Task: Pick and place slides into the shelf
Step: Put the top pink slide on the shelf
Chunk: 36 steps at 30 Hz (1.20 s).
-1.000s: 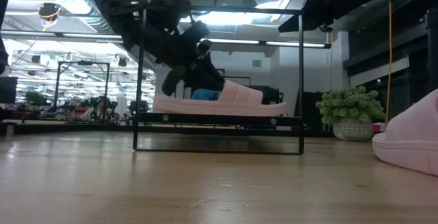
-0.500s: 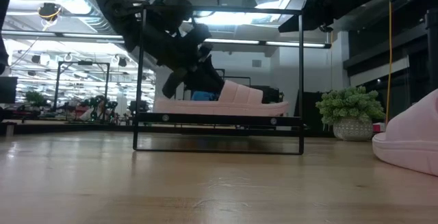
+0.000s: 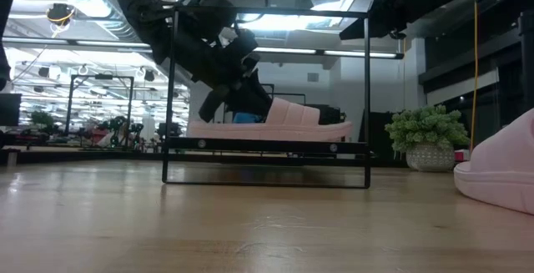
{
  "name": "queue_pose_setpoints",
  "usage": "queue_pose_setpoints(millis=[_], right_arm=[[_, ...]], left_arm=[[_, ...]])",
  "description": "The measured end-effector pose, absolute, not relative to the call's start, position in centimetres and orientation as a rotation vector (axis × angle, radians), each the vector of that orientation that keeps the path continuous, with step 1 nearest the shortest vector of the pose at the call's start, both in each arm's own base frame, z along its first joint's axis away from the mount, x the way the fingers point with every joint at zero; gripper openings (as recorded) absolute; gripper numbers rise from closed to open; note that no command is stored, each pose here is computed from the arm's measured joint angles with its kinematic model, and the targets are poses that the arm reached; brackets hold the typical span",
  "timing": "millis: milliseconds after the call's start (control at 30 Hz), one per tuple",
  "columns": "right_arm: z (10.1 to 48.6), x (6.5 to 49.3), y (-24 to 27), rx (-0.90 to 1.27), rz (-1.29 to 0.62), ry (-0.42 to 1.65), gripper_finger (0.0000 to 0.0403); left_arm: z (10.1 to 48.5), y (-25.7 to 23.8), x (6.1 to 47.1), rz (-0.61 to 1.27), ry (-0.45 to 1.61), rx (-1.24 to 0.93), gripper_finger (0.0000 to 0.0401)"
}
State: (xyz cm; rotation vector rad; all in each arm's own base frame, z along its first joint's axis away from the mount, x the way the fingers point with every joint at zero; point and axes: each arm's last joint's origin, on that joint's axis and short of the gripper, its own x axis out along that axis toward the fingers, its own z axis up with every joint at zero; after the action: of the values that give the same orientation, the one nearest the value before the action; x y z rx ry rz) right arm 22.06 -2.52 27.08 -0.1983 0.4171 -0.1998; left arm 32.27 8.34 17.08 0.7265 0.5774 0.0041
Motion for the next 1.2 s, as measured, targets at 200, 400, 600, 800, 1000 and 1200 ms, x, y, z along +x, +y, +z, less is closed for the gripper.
queue_pose_setpoints(millis=[200, 400, 600, 800, 1000, 1200], right_arm=[[27.07, 22.06, -2.52, -0.199, -0.2, 0.417, 0.0007], [27.08, 22.06, -2.52, -0.198, -0.2, 0.417, 0.0007], [27.07, 22.06, -2.52, -0.198, -0.2, 0.417, 0.0007], [27.07, 22.06, -2.52, -0.198, -0.2, 0.417, 0.0007], [27.07, 22.06, -2.52, -0.194, -0.201, 0.417, 0.0007], [27.05, 22.05, -2.52, -0.188, -0.202, 0.419, 0.0007]], left_arm=[[17.16, 8.38, 32.3, 0.013, 0.57, 0.727, 0.0026], [17.17, 8.42, 32.29, 0.039, 0.577, 0.706, 0.001], [17.11, 8.55, 32.22, 0.089, 0.609, 0.714, 0.0004], [17.03, 8.56, 32.17, 0.091, 0.621, 0.714, 0.0004], [17.0, 8.56, 32.15, 0.09, 0.624, 0.714, 0.0014], [16.98, 8.58, 32.13, 0.092, 0.627, 0.714, 0.0031]])
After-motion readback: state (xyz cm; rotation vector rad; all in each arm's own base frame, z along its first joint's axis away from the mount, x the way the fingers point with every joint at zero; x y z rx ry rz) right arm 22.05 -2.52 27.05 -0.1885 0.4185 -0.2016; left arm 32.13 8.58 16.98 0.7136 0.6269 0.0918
